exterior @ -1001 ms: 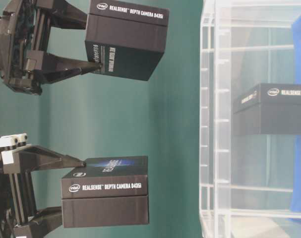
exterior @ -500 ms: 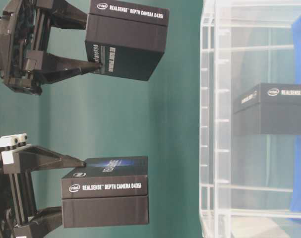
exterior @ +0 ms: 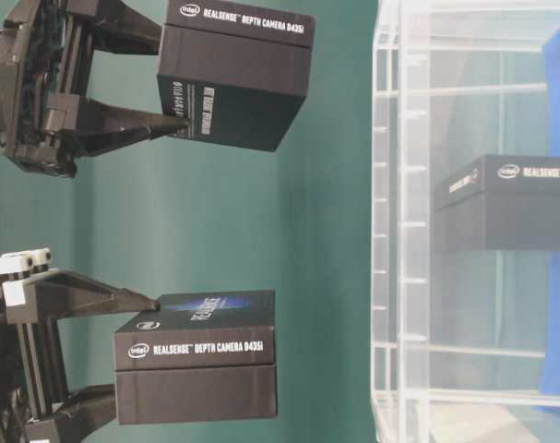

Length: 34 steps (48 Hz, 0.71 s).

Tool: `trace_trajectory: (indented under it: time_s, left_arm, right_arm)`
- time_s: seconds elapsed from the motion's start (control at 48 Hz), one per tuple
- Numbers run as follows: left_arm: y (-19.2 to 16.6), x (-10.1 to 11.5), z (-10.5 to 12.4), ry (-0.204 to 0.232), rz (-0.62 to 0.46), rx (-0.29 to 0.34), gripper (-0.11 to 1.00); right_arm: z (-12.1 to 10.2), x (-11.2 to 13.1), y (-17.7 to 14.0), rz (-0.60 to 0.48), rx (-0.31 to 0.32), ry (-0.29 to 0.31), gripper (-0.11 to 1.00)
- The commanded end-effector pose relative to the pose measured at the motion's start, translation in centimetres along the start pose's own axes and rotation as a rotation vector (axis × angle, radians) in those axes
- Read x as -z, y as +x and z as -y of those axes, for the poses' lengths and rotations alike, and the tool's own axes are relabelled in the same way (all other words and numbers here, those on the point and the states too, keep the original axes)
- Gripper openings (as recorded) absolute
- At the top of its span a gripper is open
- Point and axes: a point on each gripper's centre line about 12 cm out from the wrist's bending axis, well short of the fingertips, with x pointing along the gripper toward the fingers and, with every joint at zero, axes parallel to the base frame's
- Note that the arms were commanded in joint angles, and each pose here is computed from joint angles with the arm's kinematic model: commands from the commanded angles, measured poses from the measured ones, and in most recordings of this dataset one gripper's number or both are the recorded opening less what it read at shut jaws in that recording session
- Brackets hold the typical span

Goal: Take the box out of the case with both arms.
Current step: 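Hold both boxes raised above the bin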

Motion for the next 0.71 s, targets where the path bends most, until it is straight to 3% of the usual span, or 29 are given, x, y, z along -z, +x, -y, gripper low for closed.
trace_trajectory:
  time_s: [0.0, 0.688]
  left_arm:
    - [-1.43, -0.14, -0.18, -0.006, 0.015, 0.04, 0.64]
    - [-1.47, -0.14, -0.17, 0.008, 0.016, 0.041, 0.64]
  right_arm:
    - [0.07, -0.08, -1.37, 0.011, -0.037, 0.001, 0.65]
    - [-0.01, 0.23, -1.39, -0.008, -0.042, 0.001, 0.65]
